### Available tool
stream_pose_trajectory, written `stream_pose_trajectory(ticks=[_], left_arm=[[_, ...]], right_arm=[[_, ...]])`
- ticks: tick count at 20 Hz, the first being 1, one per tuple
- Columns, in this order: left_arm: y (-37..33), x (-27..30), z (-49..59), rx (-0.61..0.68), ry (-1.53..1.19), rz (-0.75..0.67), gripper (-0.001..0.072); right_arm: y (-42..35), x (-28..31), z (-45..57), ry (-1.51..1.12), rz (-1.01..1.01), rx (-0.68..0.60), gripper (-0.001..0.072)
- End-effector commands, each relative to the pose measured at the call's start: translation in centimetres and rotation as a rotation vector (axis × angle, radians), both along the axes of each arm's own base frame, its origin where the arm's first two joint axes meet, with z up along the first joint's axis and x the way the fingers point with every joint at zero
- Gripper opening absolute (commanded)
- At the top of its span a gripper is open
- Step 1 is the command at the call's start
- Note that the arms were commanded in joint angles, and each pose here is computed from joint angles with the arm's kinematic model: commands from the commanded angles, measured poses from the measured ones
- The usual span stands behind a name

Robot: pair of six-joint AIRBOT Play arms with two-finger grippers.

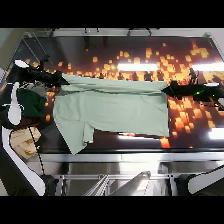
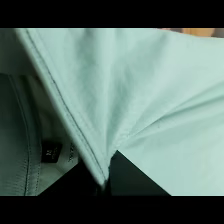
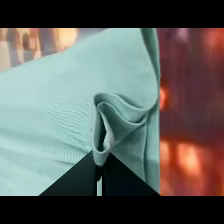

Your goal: Fold the shirts.

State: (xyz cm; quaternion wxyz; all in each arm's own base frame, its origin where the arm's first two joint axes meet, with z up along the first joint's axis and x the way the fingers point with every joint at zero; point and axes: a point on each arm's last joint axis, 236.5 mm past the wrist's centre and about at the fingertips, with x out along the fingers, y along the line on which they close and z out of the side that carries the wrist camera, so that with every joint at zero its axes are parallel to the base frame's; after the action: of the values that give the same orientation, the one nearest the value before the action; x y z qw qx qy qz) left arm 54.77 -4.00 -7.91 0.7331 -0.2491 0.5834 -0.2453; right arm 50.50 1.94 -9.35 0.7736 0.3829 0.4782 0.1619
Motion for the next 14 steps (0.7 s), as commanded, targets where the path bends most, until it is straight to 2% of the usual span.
stream_pose_trajectory(ticks=[1, 2, 3, 4, 5, 6, 10, 12, 13, 14], left_arm=[[0.4, -1.0, -0.6, 0.025, 0.034, -0.025, 0.0022], [0.3, -1.5, -0.5, 0.019, 0.049, -0.039, 0.0143], [0.2, -1.9, -0.4, 0.012, 0.069, -0.045, 0.0328], [0.7, -2.3, 0.2, 0.005, 0.082, -0.050, 0.0334], [1.4, -2.6, 1.2, -0.003, 0.099, -0.044, 0.0333], [2.5, -3.0, 2.4, -0.010, 0.117, -0.031, 0.0333], [5.8, -7.8, 5.7, -0.051, 0.232, 0.033, 0.0333], [6.4, -12.4, 4.9, -0.018, 0.322, 0.028, 0.0333], [6.6, -15.1, 3.9, 0.015, 0.371, 0.024, 0.0333], [6.6, -17.6, 3.0, 0.040, 0.411, 0.024, 0.0333]], right_arm=[[0.0, -0.5, -0.7, 0.043, -0.019, 0.010, 0.0032], [0.1, -0.9, -0.8, 0.066, -0.016, 0.019, 0.0105], [-0.1, -1.7, -1.0, 0.105, -0.014, 0.015, 0.0194], [-0.9, -2.8, -1.1, 0.149, -0.002, -0.004, 0.0204], [-2.0, -4.0, -0.9, 0.185, 0.004, -0.027, 0.0316], [-3.5, -5.4, -0.4, 0.219, 0.013, -0.053, 0.0372], [-9.2, -14.0, 2.1, 0.406, 0.085, -0.201, 0.0372], [-9.4, -18.3, 1.8, 0.481, 0.079, -0.212, 0.0373], [-8.5, -20.1, 1.2, 0.506, 0.077, -0.197, 0.0389], [-7.2, -22.1, 0.2, 0.538, 0.082, -0.177, 0.0486]])
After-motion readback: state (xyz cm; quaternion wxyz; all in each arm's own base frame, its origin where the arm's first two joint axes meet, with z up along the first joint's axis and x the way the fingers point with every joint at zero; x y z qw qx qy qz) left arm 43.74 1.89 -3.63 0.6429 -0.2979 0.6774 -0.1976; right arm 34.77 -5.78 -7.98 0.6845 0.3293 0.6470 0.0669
